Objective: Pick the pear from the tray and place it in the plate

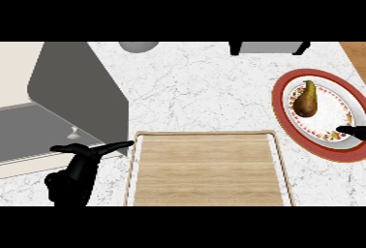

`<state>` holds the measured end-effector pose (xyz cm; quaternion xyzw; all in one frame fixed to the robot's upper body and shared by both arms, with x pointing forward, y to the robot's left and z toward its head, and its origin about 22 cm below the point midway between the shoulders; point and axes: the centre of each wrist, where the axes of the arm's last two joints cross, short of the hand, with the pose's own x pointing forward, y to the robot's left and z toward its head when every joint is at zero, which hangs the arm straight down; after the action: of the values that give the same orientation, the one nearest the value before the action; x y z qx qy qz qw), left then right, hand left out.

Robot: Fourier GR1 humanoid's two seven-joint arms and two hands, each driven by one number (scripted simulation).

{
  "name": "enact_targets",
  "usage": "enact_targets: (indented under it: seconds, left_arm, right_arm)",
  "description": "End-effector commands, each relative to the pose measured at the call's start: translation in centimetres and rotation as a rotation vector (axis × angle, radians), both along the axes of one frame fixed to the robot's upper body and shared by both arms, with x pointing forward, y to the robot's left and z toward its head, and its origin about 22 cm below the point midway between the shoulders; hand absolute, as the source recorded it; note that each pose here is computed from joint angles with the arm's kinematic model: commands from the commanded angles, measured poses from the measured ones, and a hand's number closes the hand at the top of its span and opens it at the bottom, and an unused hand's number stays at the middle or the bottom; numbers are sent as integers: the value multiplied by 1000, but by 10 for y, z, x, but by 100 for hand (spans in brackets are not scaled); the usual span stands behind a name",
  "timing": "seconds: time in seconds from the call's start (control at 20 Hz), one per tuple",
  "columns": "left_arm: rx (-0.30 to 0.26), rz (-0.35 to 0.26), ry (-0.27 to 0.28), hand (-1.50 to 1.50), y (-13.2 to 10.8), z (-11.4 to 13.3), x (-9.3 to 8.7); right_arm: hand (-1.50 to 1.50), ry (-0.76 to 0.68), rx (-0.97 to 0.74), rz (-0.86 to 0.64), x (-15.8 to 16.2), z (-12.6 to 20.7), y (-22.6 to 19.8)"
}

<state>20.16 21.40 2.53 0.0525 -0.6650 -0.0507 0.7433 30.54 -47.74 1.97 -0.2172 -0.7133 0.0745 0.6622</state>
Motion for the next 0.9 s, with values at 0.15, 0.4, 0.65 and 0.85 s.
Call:
enact_targets:
  seconds: [0.15, 0.4, 0.65, 0.85]
  left_arm:
    - [23, 144, 136, 0, 24, -19, 36]
    - [40, 139, 125, 0, 26, -20, 21]
    - [24, 141, 134, 0, 29, -21, 21]
    - [37, 156, 142, 0, 35, -29, 21]
  right_arm:
    - [-150, 31, -29, -48, -9, -4, -12]
    - [-150, 42, -45, -78, -21, -1, -29]
    - [-150, 48, -55, -117, -31, 3, -43]
    - [-150, -15, -36, -150, -50, -5, -54]
